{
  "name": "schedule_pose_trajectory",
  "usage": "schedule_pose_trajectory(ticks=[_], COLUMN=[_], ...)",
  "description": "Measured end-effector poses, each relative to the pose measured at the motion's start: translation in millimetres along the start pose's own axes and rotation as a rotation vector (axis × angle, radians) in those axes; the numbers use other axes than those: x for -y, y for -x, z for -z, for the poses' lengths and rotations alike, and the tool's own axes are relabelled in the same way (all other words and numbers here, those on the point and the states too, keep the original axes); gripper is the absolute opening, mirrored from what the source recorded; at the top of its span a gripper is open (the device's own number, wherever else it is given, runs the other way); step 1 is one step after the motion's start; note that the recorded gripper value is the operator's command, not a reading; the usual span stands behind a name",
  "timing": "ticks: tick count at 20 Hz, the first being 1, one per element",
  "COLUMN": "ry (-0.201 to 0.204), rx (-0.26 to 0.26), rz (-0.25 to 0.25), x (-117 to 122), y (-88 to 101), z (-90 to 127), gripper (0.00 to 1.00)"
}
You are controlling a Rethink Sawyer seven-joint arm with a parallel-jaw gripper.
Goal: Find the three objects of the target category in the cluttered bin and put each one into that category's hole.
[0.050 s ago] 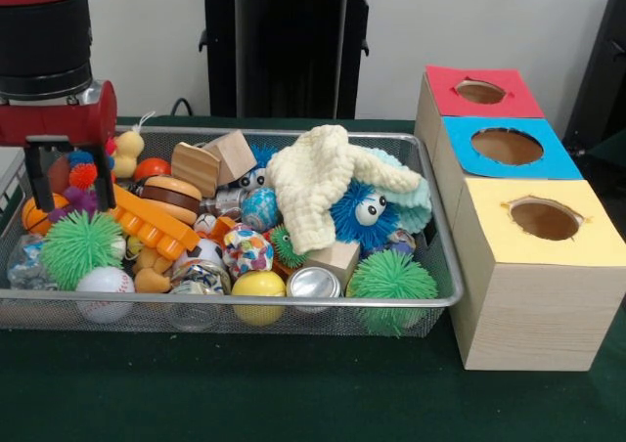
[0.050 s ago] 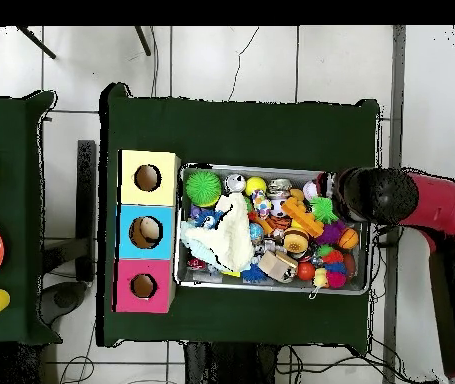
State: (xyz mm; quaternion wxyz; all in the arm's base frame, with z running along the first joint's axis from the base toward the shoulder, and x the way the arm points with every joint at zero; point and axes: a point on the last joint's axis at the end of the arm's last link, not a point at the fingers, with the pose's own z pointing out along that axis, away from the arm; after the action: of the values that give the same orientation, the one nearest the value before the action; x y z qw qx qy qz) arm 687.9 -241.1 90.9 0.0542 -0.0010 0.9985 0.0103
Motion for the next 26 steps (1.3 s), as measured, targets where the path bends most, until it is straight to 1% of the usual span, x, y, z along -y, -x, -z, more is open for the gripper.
schedule_pose_trajectory(ticks=[10, 16, 20, 24, 26], ry=[-0.003, -0.004, -0.015, -0.014, -0.012], rx=[-0.003, -0.012, -0.015, -0.013, -0.013], rz=[0.003, 0.013, 0.030, 0.049, 0.053], x=[0.6, -2.7, -2.5, -5.1, -5.8], y=[-2.6, -7.7, -11.8, -19.7, -22.0], z=[1.3, 0.5, -6.4, -28.5, -34.7], gripper=[1.00, 1.00, 1.00, 1.00, 1.00])
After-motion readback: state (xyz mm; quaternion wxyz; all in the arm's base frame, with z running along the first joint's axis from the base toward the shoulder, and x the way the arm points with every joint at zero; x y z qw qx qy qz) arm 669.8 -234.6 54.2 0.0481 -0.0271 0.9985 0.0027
